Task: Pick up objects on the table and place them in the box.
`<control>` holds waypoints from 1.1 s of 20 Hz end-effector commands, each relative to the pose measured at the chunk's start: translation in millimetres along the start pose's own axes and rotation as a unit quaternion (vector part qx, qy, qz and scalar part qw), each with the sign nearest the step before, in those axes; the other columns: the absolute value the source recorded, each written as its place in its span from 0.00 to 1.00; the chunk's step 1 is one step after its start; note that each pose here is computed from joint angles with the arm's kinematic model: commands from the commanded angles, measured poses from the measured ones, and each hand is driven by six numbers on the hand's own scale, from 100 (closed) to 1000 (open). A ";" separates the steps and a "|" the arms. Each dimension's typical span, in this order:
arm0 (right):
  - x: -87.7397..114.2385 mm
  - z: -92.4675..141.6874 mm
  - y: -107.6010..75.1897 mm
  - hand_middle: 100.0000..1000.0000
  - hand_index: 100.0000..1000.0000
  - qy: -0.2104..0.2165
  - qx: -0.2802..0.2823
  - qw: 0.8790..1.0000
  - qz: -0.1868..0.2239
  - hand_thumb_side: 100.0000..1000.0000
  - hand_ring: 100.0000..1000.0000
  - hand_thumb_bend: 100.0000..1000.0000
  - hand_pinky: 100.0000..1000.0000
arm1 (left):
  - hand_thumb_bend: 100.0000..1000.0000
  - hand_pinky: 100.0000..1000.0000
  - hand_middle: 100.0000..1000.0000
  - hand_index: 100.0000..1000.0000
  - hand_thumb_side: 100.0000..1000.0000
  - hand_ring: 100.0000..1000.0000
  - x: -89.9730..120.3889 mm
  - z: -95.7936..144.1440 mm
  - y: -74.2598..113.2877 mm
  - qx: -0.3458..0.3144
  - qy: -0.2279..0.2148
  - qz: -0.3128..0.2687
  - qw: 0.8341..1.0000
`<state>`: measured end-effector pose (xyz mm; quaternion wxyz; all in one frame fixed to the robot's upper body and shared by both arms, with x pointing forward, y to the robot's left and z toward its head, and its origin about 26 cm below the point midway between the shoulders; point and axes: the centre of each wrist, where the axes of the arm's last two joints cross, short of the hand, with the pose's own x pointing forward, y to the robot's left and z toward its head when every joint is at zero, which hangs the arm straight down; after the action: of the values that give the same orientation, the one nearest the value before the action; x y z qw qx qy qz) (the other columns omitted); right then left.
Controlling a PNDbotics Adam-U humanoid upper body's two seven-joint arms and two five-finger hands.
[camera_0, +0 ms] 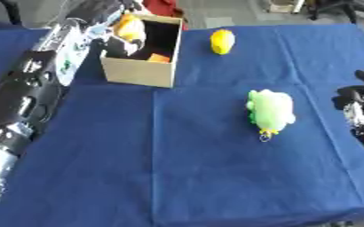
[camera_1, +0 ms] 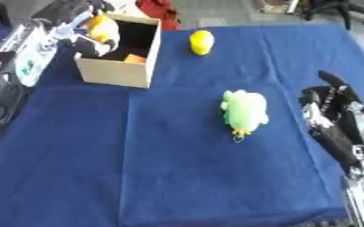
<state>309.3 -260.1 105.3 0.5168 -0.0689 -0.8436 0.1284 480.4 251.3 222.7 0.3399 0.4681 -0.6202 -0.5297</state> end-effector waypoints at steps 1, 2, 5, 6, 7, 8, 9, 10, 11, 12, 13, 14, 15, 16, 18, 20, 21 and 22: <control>4.6 -4.2 -6.3 0.60 0.90 -0.011 -0.001 1.000 0.007 0.38 0.64 0.00 0.66 | 0.42 0.84 0.77 0.90 0.57 0.75 -9.2 1.7 19.5 0.046 0.011 0.011 0.999; 4.7 -4.3 -6.7 0.60 0.90 -0.011 -0.002 1.000 0.007 0.38 0.64 0.00 0.67 | 0.42 0.84 0.77 0.90 0.60 0.75 -10.6 3.3 22.7 0.058 0.012 0.023 0.998; 5.3 -5.0 -7.7 0.60 0.90 -0.012 -0.005 1.000 0.010 0.38 0.64 0.00 0.67 | 0.40 0.85 0.74 0.87 0.64 0.73 -14.3 10.5 36.3 0.099 0.011 0.065 0.993; 5.6 -5.5 -8.2 0.60 0.90 -0.013 -0.006 1.000 0.011 0.38 0.64 0.00 0.67 | 0.39 0.85 0.73 0.86 0.63 0.72 -15.4 14.0 42.1 0.114 0.008 0.083 0.990; 6.0 -6.3 -8.8 0.60 0.90 -0.014 -0.006 1.000 0.013 0.37 0.64 0.00 0.67 | 0.36 0.84 0.70 0.84 0.59 0.70 -16.1 17.8 47.6 0.127 0.004 0.101 0.987; 6.6 -7.6 -10.0 0.60 0.90 -0.015 -0.005 1.000 0.018 0.37 0.64 0.00 0.67 | 0.33 0.83 0.68 0.82 0.57 0.68 -16.5 23.0 54.1 0.142 -0.005 0.123 0.982; 7.2 -9.1 -11.2 0.60 0.90 -0.016 -0.005 1.000 0.022 0.37 0.64 0.00 0.67 | 0.31 0.83 0.65 0.80 0.55 0.66 -16.3 28.6 60.0 0.152 -0.016 0.145 0.977; 7.9 -11.2 -13.4 0.60 0.90 -0.018 -0.004 0.999 0.029 0.36 0.64 0.00 0.67 | 0.29 0.83 0.64 0.79 0.53 0.65 -15.8 35.5 65.2 0.163 -0.033 0.173 0.971; 8.3 -13.0 -15.3 0.61 0.90 -0.018 -0.003 0.999 0.035 0.36 0.64 0.00 0.67 | 0.27 0.83 0.62 0.78 0.52 0.64 -15.3 42.1 69.5 0.170 -0.046 0.198 0.964; 9.3 -16.2 -17.9 0.61 0.90 -0.020 0.000 0.999 0.044 0.35 0.64 0.00 0.67 | 0.27 0.83 0.62 0.78 0.51 0.63 -14.3 50.5 73.0 0.178 -0.061 0.223 0.956; 10.2 -19.8 -20.4 0.61 0.90 -0.022 0.005 0.998 0.054 0.34 0.65 0.00 0.67 | 0.27 0.83 0.61 0.77 0.50 0.63 -13.3 59.3 75.8 0.185 -0.072 0.245 0.949; 11.2 -23.8 -22.9 0.61 0.91 -0.023 0.012 0.998 0.066 0.34 0.65 0.00 0.67 | 0.26 0.83 0.60 0.77 0.49 0.62 -12.2 68.6 77.7 0.191 -0.080 0.263 0.942; 12.0 -27.7 -25.1 0.61 0.91 -0.025 0.020 0.997 0.076 0.33 0.65 0.00 0.67 | 0.25 0.83 0.60 0.76 0.49 0.62 -10.9 77.2 79.0 0.196 -0.086 0.279 0.936; 13.1 -32.2 -27.8 0.61 0.91 -0.026 0.030 0.995 0.089 0.32 0.65 0.00 0.67 | 0.24 0.83 0.59 0.76 0.49 0.61 -9.8 86.0 78.5 0.199 -0.090 0.294 0.931; 15.0 -41.4 -33.0 0.62 0.91 -0.029 0.056 0.991 0.117 0.32 0.65 0.00 0.68 | 0.24 0.83 0.59 0.75 0.48 0.61 -7.2 102.7 75.3 0.199 -0.092 0.320 0.922; 16.4 -50.5 -38.3 0.63 0.92 -0.030 0.084 0.985 0.145 0.30 0.67 0.00 0.68 | 0.23 0.83 0.58 0.75 0.49 0.60 -3.4 118.4 70.0 0.199 -0.093 0.339 0.915; 16.6 -54.1 -40.5 0.63 0.92 -0.030 0.097 0.982 0.157 0.30 0.67 0.00 0.68 | 0.23 0.83 0.58 0.75 0.49 0.60 -1.2 124.9 67.9 0.199 -0.093 0.347 0.912; 17.3 -58.2 -43.2 0.65 0.93 -0.030 0.112 0.978 0.171 0.31 0.68 0.00 0.69 | 0.22 0.83 0.58 0.75 0.49 0.60 0.7 131.4 63.2 0.197 -0.091 0.355 0.909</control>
<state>351.9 -279.4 148.8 0.4750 -0.1322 -0.8225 0.2837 354.5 293.7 237.5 0.3738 0.2209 -0.8539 -0.2870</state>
